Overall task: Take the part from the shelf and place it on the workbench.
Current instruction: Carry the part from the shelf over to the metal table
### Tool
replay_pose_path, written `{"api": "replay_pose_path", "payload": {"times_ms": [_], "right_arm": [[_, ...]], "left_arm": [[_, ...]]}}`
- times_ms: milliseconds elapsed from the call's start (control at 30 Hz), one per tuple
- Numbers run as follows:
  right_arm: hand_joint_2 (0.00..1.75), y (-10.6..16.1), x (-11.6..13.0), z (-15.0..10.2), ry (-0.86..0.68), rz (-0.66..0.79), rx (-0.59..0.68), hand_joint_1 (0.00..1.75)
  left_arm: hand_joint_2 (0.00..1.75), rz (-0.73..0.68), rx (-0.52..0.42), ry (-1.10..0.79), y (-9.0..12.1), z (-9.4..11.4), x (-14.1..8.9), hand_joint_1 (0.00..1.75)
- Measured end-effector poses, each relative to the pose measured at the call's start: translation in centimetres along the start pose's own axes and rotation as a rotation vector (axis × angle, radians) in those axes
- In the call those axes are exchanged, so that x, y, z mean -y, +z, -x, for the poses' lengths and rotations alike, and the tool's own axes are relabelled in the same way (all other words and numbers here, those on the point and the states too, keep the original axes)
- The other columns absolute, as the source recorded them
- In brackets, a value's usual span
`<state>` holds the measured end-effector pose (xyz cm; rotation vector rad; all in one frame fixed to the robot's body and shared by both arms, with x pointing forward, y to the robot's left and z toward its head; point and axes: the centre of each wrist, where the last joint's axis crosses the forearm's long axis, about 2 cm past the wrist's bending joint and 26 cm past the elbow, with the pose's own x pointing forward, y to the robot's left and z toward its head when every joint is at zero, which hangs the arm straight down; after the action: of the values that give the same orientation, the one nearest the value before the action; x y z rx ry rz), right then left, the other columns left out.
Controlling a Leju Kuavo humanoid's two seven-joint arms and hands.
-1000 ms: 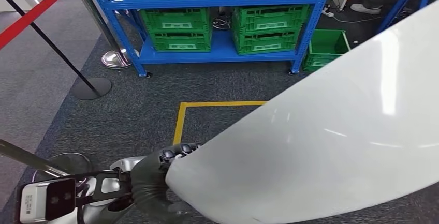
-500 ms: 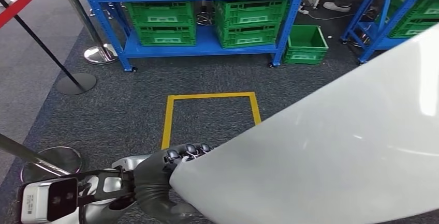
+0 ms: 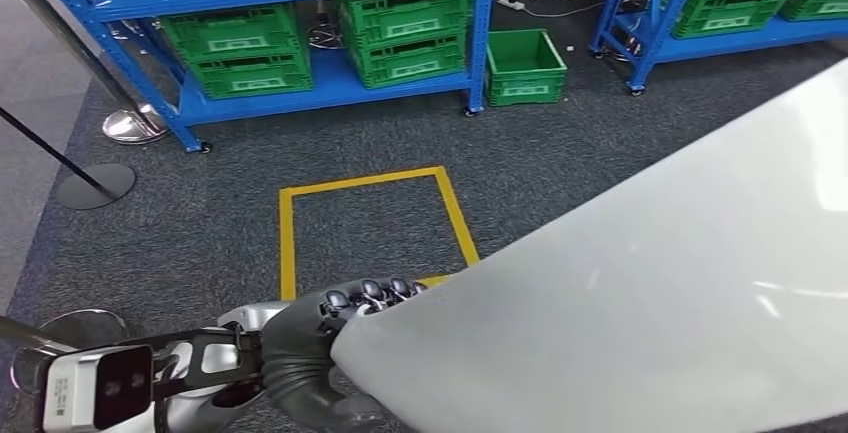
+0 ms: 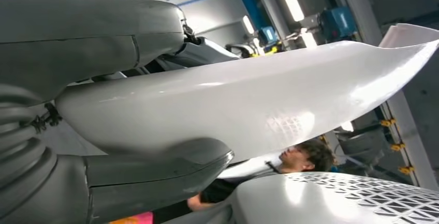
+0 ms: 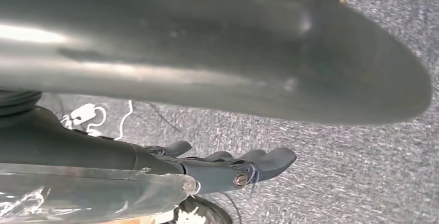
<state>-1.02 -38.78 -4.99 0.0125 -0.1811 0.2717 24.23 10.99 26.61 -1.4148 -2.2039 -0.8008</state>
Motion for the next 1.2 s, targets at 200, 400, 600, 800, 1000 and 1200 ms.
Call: {"api": "replay_pose_path", "payload": {"times_ms": [200,400,600,800,1000,1200], "right_arm": [[0.00,0.25,0.18,0.17,-0.020,0.019,0.019,0.00],[0.00,0.50,0.19,0.49,-0.037,0.030,0.021,0.00],[0.00,0.52,0.18,0.30,-0.045,0.033,0.027,0.00],[0.00,0.55,0.12,0.33,-0.050,0.035,0.028,0.00],[0.00,0.56,0.07,0.33,-0.082,0.019,0.046,0.00],[0.00,0.53,-0.19,0.62,-0.170,0.003,0.052,0.00]], "left_arm": [[1.75,-0.006,-0.003,-0.003,0.10,-0.03,0.07,1.75],[1.75,-0.007,0.002,-0.006,-0.02,-0.13,0.11,1.75],[1.75,-0.014,-0.004,-0.003,0.14,-0.06,0.30,1.75],[1.75,-0.014,-0.001,-0.005,0.05,-0.12,0.28,1.75],[1.75,-0.021,-0.003,-0.006,0.15,-0.16,0.20,1.75],[1.75,-0.025,-0.024,0.008,0.56,-0.17,0.20,1.75]]}}
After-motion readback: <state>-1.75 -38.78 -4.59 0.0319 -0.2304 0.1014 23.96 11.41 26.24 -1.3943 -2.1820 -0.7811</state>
